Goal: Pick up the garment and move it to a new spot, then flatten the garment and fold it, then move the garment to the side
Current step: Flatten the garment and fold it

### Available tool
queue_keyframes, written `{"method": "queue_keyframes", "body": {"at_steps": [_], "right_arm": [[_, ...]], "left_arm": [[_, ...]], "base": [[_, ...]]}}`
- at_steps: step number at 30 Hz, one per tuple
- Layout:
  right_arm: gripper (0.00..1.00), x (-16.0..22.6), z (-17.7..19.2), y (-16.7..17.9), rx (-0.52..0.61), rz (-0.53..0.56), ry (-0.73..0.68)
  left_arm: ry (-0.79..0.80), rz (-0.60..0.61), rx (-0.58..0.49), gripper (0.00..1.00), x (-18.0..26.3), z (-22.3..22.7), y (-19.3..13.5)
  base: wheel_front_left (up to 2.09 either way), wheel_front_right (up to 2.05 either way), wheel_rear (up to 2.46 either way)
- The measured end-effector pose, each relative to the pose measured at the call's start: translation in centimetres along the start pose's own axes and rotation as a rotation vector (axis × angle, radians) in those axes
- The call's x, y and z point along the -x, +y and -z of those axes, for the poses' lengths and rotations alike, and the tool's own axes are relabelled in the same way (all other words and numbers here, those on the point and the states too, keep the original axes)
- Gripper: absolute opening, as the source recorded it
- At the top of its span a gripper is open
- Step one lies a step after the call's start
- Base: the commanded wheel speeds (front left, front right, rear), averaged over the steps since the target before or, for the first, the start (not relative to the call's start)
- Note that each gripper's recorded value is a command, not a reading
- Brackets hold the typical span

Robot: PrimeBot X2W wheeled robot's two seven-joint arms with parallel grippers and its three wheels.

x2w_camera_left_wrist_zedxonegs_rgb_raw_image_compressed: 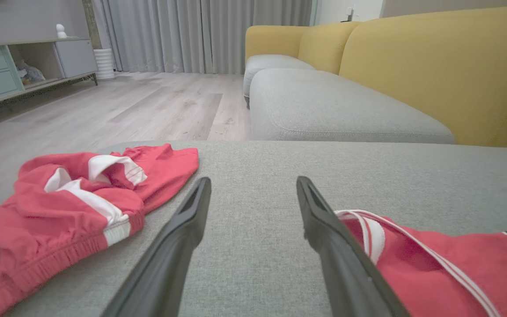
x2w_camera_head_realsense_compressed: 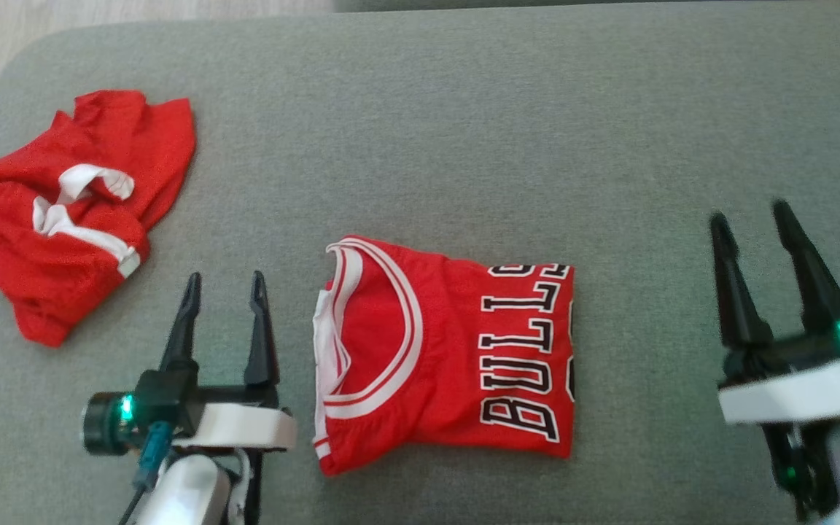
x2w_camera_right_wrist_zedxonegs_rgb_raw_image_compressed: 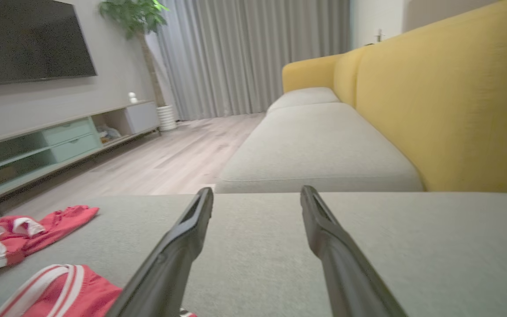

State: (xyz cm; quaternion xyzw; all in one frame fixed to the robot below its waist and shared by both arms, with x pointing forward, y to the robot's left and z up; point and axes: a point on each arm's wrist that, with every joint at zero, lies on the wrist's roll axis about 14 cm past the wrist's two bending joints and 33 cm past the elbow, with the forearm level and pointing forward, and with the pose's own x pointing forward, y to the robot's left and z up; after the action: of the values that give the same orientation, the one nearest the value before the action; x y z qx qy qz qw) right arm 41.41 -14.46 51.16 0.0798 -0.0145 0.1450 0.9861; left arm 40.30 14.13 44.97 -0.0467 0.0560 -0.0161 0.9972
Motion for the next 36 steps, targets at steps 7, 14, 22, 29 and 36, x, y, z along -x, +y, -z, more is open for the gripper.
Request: {"method": "queue_keyframes", "body": {"at_steps": [7, 14, 22, 29, 36], "right_arm": [[1.0, 2.8, -0.4, -1.7, 0.016, 0.102, 0.021], [1.0, 5.6, 0.1, -0.8, 0.004, 0.126, 0.063], [1.0, 8.3, -0.2, 0.3, -0.008, 0.147, 0.081], [1.0, 10.0, -0.5, 0.8, -0.02, 0.165, 0.087], [1.0, 10.2, -0.7, 1.2, -0.032, 0.164, 0.086]], "left_arm": [[0.009, -0.011, -0.076, 1.0, 0.3, -0.1, 1.2], [0.036, -0.025, -0.117, 1.0, 2.4, -0.2, 2.2], [0.06, -0.032, -0.132, 1.0, 5.2, -0.1, 2.8], [0.071, -0.025, -0.131, 1.0, 6.6, -0.1, 2.6], [0.076, -0.014, -0.138, 1.0, 6.8, -0.1, 2.4]], "base": [[0.0, 0.0, 0.0], [0.0, 0.0, 0.0], [0.0, 0.0, 0.0], [0.0, 0.0, 0.0], [0.0, 0.0, 0.0]]}}
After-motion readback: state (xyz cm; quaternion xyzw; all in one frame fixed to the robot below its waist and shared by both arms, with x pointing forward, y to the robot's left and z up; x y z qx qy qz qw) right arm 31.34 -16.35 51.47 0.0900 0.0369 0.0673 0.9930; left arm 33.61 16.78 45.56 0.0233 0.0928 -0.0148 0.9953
